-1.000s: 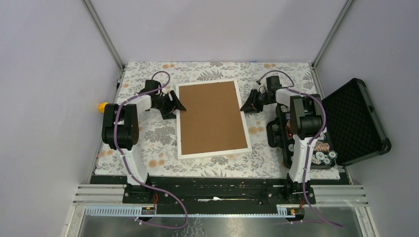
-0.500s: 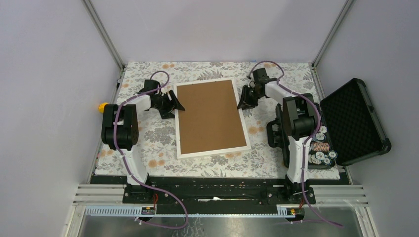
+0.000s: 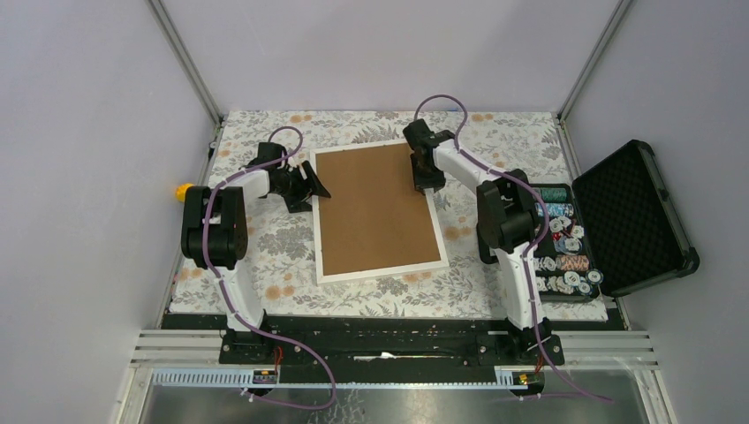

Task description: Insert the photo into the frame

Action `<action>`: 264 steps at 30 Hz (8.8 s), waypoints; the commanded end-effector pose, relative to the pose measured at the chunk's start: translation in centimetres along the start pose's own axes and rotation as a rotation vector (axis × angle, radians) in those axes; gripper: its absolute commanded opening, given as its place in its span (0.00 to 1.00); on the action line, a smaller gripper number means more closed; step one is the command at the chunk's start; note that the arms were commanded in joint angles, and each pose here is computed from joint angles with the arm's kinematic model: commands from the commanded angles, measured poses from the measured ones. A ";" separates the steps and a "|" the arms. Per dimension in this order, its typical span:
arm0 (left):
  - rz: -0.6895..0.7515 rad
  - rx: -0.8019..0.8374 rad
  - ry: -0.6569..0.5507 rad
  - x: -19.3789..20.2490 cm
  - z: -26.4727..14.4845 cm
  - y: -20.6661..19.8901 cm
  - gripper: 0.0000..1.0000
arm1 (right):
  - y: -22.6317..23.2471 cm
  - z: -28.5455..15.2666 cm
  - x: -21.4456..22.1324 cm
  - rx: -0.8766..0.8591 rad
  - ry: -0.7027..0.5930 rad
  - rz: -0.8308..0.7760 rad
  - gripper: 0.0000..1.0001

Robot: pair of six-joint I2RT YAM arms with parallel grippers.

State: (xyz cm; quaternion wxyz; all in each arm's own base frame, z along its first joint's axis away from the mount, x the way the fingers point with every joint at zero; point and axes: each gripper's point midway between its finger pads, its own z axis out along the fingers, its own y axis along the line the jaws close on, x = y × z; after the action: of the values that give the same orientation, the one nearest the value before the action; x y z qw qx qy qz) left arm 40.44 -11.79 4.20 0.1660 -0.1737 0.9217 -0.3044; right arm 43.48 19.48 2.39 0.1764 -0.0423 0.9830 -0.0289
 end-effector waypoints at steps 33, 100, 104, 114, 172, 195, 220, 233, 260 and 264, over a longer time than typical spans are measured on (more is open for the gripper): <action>0.061 0.081 0.062 9.7 -4.8 0.3 0.98 | -2.0 -7.9 16.0 -0.658 0.044 0.270 0.37; -0.035 0.122 -0.001 12.4 -5.1 -0.1 0.99 | 2.3 -5.6 20.3 -0.184 0.107 0.014 0.52; -0.063 0.125 -0.040 12.7 -5.7 0.0 0.99 | 2.7 -9.1 14.4 -0.407 0.000 0.090 0.71; -0.053 0.173 0.041 15.2 -5.6 -0.4 0.99 | 4.9 -5.0 7.0 -0.488 0.011 0.091 0.82; 0.205 -0.208 -0.396 -16.6 -4.4 -1.1 0.99 | 1.6 -13.1 18.5 -0.765 -0.182 0.522 1.00; 0.269 0.032 -0.558 -21.7 -2.0 -5.1 0.99 | 1.4 -7.3 16.9 -0.639 -0.136 0.735 1.00; 0.150 0.084 -0.226 -15.8 11.5 -2.7 0.94 | 1.6 -5.7 14.2 -0.568 -0.172 0.579 1.00; -0.091 -0.042 -0.119 -5.6 0.7 1.5 0.90 | 3.9 -3.6 5.3 -0.556 -0.166 0.410 1.00; -0.208 -0.204 -0.316 4.0 -12.3 5.3 0.98 | 1.8 -5.3 -1.8 -0.779 -0.057 0.304 0.92; -0.203 -0.177 -0.348 1.0 -11.1 5.5 0.99 | 1.7 -4.0 -4.0 -0.802 -0.052 0.316 0.84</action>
State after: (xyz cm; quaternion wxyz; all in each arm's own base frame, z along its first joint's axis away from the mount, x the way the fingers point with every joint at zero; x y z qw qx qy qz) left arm 29.99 -3.54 8.26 0.2315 -0.3296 0.8944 -0.1944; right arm 43.80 21.07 6.12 0.1811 0.0515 0.9192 0.3459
